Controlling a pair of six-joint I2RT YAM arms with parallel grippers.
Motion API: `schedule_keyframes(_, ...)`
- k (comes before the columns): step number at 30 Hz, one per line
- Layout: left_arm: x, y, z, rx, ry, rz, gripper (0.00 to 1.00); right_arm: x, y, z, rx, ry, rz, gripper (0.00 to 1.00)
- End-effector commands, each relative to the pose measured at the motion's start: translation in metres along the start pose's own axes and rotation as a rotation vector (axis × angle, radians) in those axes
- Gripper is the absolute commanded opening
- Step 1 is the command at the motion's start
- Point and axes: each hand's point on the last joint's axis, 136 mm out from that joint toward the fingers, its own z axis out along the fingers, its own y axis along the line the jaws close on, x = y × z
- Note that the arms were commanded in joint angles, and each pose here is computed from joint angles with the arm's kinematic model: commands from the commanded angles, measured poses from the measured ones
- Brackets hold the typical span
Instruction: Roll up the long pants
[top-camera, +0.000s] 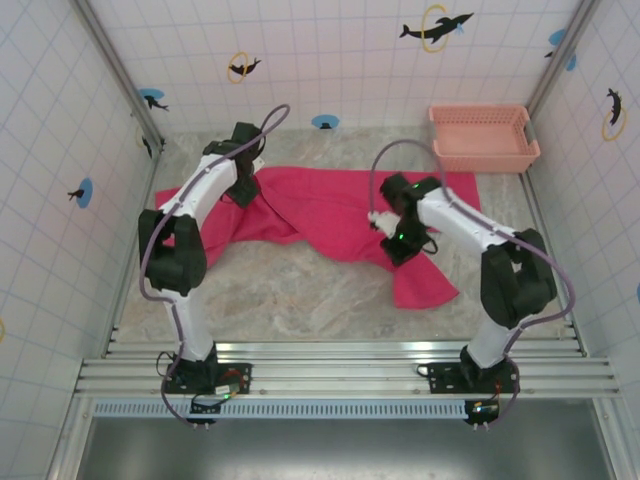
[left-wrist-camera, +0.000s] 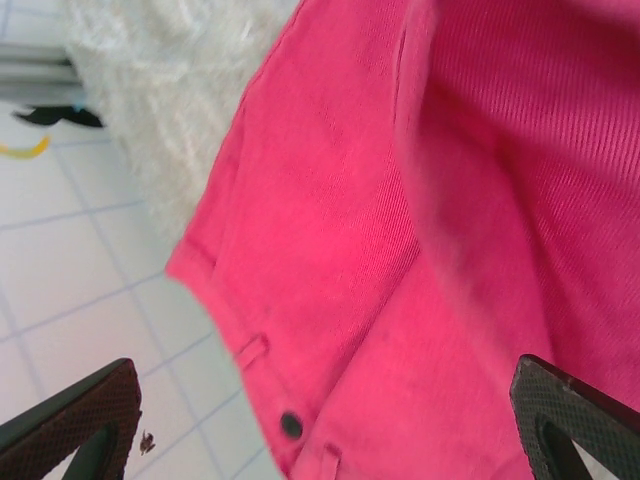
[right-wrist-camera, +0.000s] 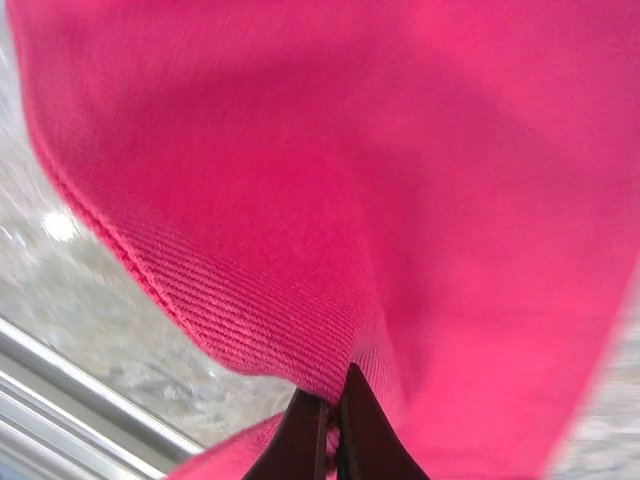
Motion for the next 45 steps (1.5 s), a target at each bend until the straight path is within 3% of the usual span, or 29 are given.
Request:
schedule_keyframes(1, 0.023, 0.007, -0.017, -0.119, 0.05, 0.042, 0.97, -0.022, 0.009, -0.036, -0.142, -0.085, -0.013, 0.0)
schedule_keyframes(8, 0.085, -0.006, -0.023, -0.143, 0.196, 0.062, 0.97, -0.069, -0.016, -0.035, -0.199, -0.112, 0.028, 0.0)
schedule_keyframes(13, 0.142, -0.021, -0.023, -0.171, 0.353, 0.066, 0.94, -0.085, -0.056, -0.046, -0.181, -0.171, 0.101, 0.0)
schedule_keyframes(16, 0.155, -0.031, -0.018, -0.156, 0.386, 0.058, 0.94, -0.089, -0.078, -0.057, -0.182, -0.218, 0.145, 0.0)
schedule_keyframes(23, 0.165, -0.056, -0.007, -0.083, 0.41, -0.006, 0.94, -0.092, -0.106, -0.071, -0.213, -0.291, 0.21, 0.0)
schedule_keyframes(31, 0.15, -0.08, 0.01, -0.091, 0.35, -0.107, 0.91, -0.094, -0.117, -0.078, -0.224, -0.326, 0.232, 0.0)
schedule_keyframes(36, 0.143, -0.09, 0.024, -0.159, 0.363, -0.082, 0.89, -0.094, -0.12, -0.084, -0.217, -0.346, 0.233, 0.0)
schedule_keyframes(45, 0.159, -0.093, 0.046, -0.26, 0.528, -0.019, 0.7, -0.09, -0.124, -0.094, -0.21, -0.368, 0.237, 0.0)
